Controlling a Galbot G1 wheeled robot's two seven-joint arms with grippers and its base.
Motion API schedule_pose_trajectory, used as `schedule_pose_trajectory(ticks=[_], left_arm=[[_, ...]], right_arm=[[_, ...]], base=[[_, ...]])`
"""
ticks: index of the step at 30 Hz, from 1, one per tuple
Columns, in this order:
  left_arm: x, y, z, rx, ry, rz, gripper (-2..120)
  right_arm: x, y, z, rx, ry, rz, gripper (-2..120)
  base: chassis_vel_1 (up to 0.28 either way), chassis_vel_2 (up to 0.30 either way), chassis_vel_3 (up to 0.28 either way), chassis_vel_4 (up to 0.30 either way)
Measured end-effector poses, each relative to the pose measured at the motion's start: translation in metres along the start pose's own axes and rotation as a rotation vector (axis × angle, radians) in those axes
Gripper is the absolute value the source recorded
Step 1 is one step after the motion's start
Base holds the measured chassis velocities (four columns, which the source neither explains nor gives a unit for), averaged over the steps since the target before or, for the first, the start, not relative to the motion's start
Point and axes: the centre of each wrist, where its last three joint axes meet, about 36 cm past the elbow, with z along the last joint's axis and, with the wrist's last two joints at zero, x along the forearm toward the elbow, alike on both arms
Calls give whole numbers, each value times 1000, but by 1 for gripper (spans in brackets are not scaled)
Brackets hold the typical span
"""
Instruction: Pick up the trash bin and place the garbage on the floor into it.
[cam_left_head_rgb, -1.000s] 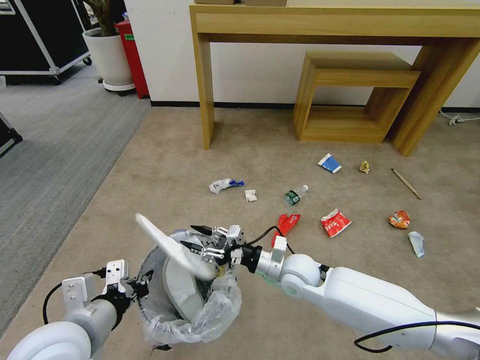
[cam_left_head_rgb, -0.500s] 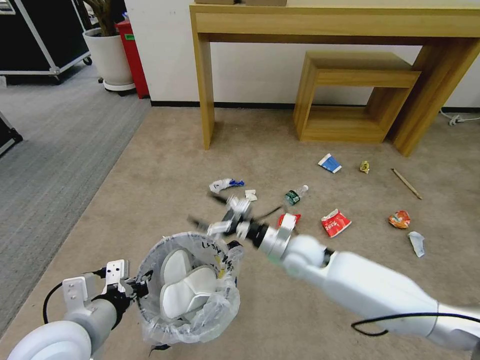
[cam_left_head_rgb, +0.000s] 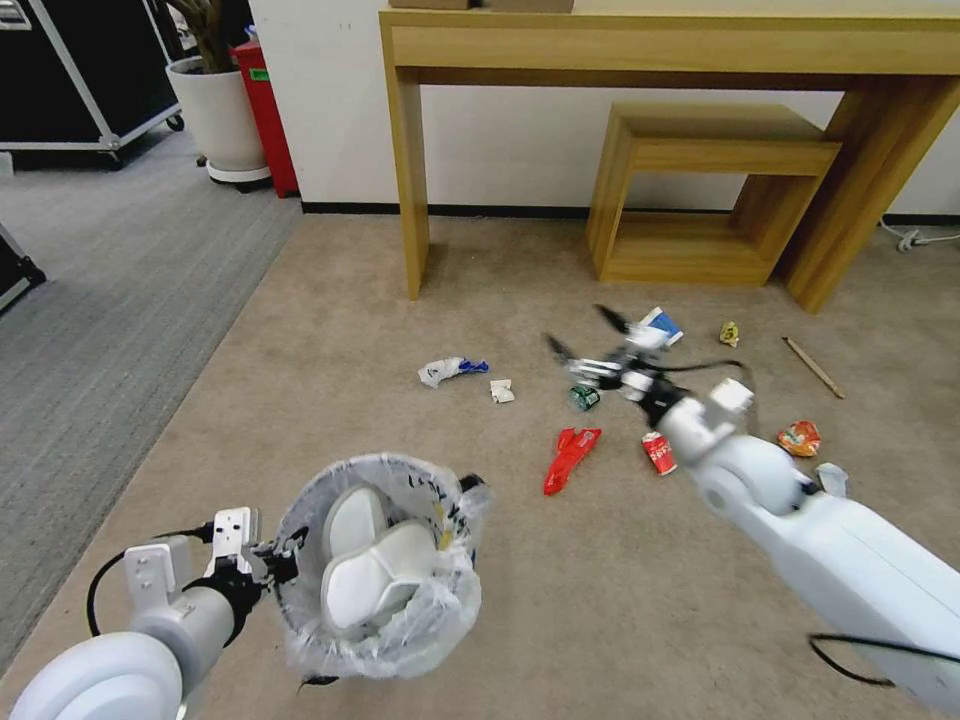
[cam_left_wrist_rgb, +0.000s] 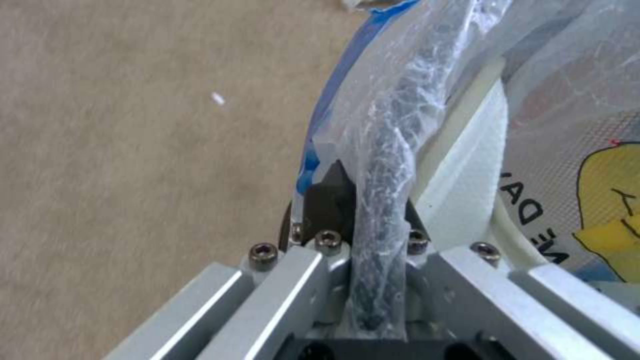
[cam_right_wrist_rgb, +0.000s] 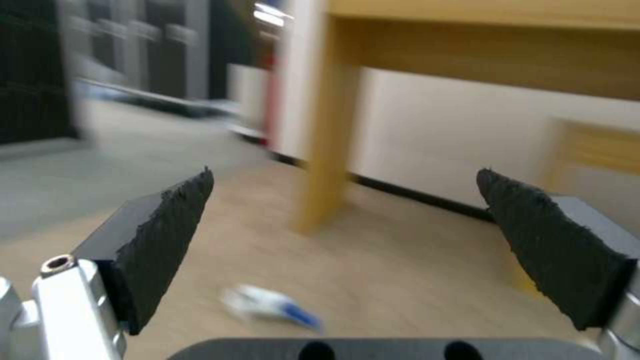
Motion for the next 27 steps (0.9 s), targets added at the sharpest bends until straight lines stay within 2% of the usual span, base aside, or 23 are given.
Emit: schedule_pose_trajectory(ticks=[1,6,8,13,15,21,27], left_arm=[[-2,0,3,-5,-10,6,0],[-4,-1,10,-20,-29,15,0],[-6,-4,17,-24,-29,21,0],[-6,-8,23,-15,-24,26,0],[-7,-11,27,-23,-22,37,0],[-5,-13,27,-37,-28,44,0],[-3,-17,36,-46,-18,45,0]], right_arm=[[15,-8,2,4,19,96,100],[51,-18,20,47,76,199,100],[80,-21,35,77,130,263,100],[100,-21,42,83,164,328,100],[124,-22,47,92,176,410,100],[149,-18,52,123,134,468,100],[171,-7,56,168,95,481,100]], base=[[0,0,0,0],[0,0,0,0],[0,0,0,0],[0,0,0,0],[0,0,0,0],[0,0,0,0],[0,0,0,0]])
